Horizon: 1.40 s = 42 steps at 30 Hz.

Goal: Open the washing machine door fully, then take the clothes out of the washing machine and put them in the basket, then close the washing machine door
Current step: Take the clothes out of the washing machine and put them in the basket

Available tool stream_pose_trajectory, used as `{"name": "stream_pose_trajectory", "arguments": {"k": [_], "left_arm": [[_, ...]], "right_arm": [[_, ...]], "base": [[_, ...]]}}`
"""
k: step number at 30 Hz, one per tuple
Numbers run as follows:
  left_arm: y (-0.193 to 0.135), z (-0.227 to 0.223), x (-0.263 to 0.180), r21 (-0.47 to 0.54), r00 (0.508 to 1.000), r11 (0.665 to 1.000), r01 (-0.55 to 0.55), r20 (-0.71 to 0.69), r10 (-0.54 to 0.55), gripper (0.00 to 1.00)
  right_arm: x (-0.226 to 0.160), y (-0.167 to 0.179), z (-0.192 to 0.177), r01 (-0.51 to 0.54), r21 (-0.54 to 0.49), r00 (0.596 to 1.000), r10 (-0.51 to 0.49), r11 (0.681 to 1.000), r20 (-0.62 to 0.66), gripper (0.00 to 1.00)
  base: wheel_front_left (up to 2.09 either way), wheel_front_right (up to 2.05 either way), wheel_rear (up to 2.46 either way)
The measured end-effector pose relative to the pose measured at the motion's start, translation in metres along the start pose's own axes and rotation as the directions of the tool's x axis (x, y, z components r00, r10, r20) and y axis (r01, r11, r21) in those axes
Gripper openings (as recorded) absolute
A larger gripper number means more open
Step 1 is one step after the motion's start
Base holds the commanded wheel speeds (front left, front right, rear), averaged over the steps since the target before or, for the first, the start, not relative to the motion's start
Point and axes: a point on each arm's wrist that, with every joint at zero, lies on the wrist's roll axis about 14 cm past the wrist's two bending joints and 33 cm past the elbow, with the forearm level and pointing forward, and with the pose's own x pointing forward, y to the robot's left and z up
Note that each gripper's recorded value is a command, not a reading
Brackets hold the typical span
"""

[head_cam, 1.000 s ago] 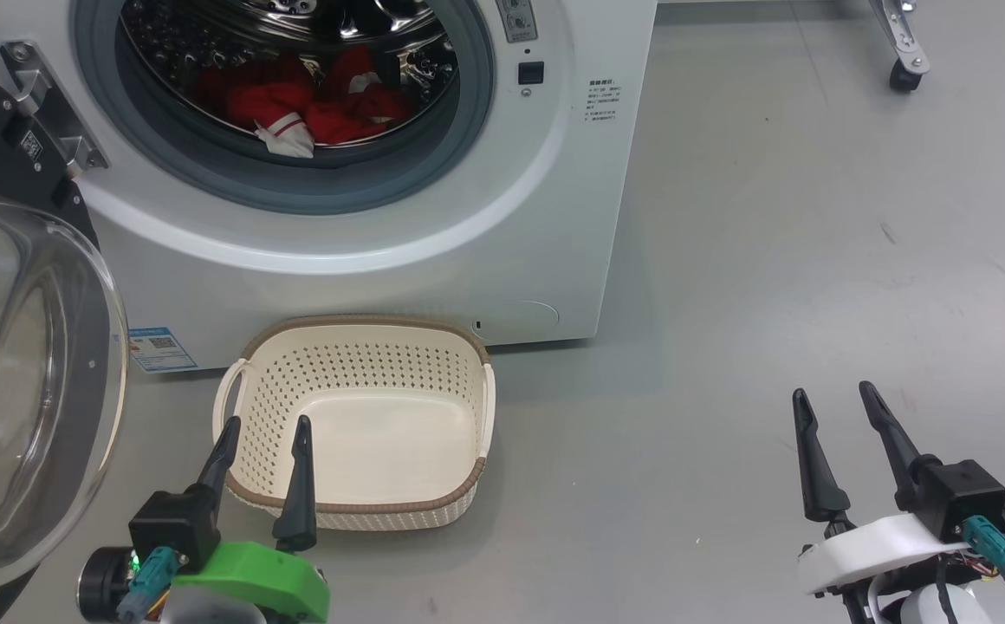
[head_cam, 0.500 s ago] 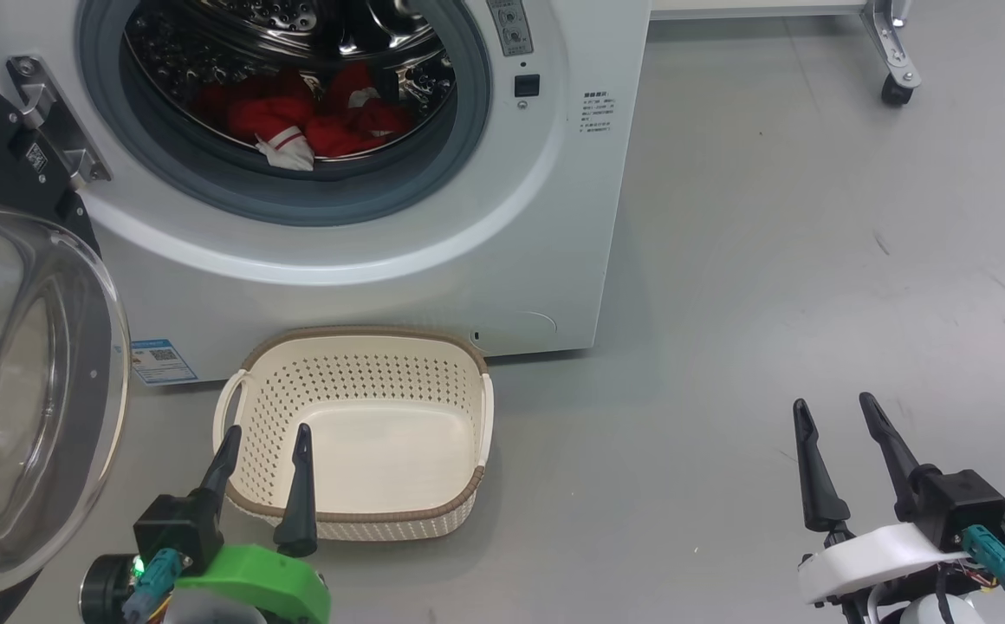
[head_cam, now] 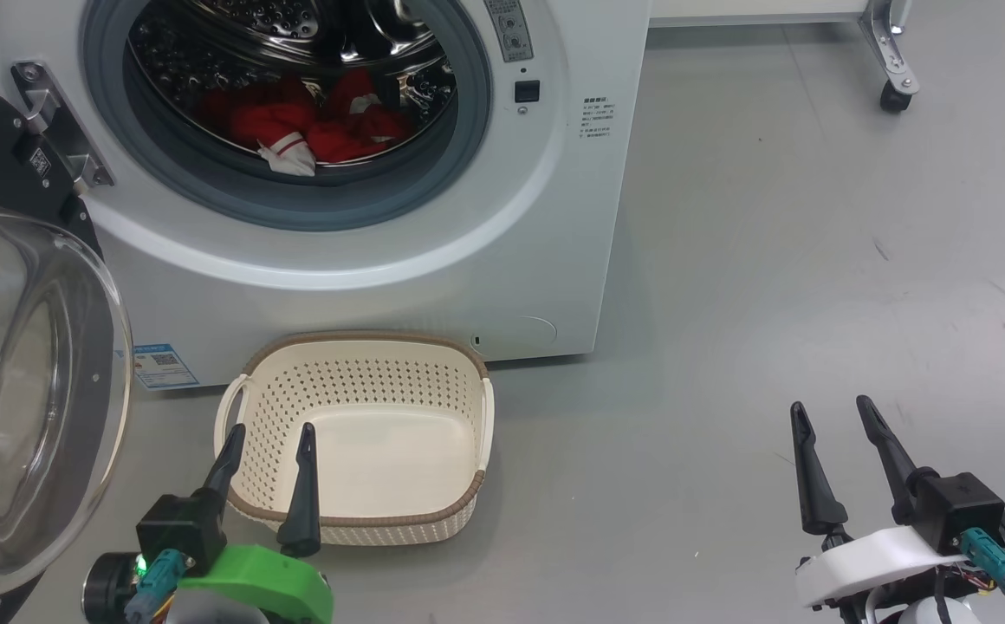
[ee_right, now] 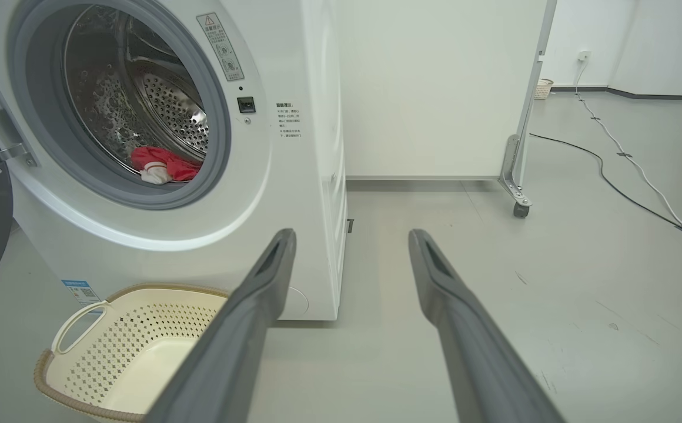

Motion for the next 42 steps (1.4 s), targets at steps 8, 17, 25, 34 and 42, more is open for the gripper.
{"name": "stream_pose_trajectory", "arguments": {"k": [8, 17, 25, 34, 42], "left_arm": [[-0.0011, 0.0005, 0.0009, 0.001, 1.000, 1.000, 0.004, 0.002, -0.004, 1.00], [-0.0025, 0.0012, 0.0012, 0.014, 1.000, 1.000, 0.009, 0.006, -0.009, 1.00], [-0.0018, 0.0011, 0.0005, 0.024, 1.000, 1.000, 0.005, 0.007, -0.005, 1.00], [-0.0006, 0.0022, -0.0004, 0.028, 1.000, 1.000, 0.000, 0.011, 0.000, 1.00], [-0.0011, 0.0016, 0.0000, 0.029, 1.000, 1.000, -0.001, 0.008, 0.000, 1.00]], "right_arm": [[-0.0003, -0.0012, 0.0000, 0.008, -0.001, 1.000, -0.008, 1.000, 0.000, 1.00], [-0.0013, -0.0020, 0.0004, 0.011, 0.001, 1.000, -0.011, 1.000, 0.001, 1.00], [-0.0040, -0.0010, -0.0013, 0.009, 0.001, 1.000, -0.009, 1.000, -0.004, 1.00], [-0.0045, 0.0015, -0.0030, 0.002, 0.002, 1.000, -0.002, 1.000, -0.009, 1.00], [-0.0050, 0.0024, -0.0039, 0.001, 0.009, 1.000, 0.000, 1.000, -0.012, 1.00]], "base": [[0.43, -0.43, 0.00], [0.75, -0.75, 0.00], [0.90, -0.90, 0.00], [0.58, -0.58, 0.00], [0.23, -0.23, 0.00]]}}
